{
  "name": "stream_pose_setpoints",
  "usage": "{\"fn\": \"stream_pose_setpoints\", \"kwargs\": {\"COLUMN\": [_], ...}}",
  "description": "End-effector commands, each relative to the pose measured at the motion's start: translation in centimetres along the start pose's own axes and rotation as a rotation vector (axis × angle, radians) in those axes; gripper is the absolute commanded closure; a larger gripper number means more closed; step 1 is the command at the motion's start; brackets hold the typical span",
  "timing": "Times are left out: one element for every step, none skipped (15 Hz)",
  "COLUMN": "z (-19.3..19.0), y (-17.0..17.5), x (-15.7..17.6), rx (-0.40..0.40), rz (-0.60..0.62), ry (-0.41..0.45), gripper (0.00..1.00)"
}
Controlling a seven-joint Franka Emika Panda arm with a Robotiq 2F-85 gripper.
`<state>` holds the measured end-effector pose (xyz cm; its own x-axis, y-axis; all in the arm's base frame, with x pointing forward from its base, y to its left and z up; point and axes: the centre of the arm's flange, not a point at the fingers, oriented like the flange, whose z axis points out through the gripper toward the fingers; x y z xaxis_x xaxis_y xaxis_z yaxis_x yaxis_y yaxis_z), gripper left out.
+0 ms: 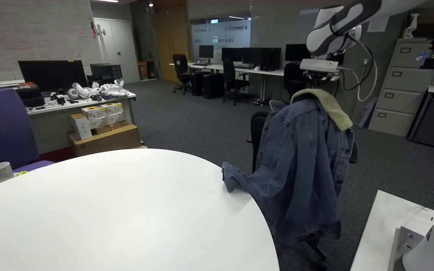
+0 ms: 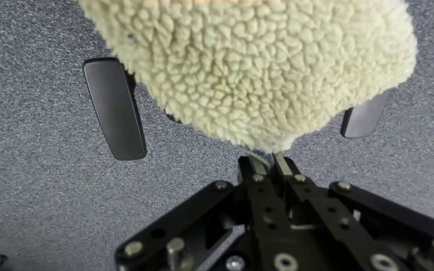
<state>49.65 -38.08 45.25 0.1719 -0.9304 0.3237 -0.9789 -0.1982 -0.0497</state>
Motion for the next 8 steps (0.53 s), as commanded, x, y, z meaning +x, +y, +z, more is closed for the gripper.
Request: {"fn": "stream_pose_setpoints", "kwargs": {"z": [7.3,9.4,11.8,13.7,15.0,16.2,16.8,16.9], "y": [-1.7,-2.1,-2.2,-2.4,-2.6,-2.8,-3.1,-3.5], "x": [-3.7,-5.1,-6.7,-8.0,-9.0,-9.8,-10.2,-10.5], "rx": [-0.063,-0.085,-0.104,-0.119,-0.133,-0.144,-0.153,-0.153], "rz": [-0.059,-0.081,-0.106,-0.125,-0.137,-0.153,-0.163,-0.176], "ry": [-0.023,-0.052,-0.08,-0.104,-0.121,-0.131,-0.139,-0.138], "gripper": [0.98,0.98,0.98,0.98,0.98,0.98,0.98,0.98]}}
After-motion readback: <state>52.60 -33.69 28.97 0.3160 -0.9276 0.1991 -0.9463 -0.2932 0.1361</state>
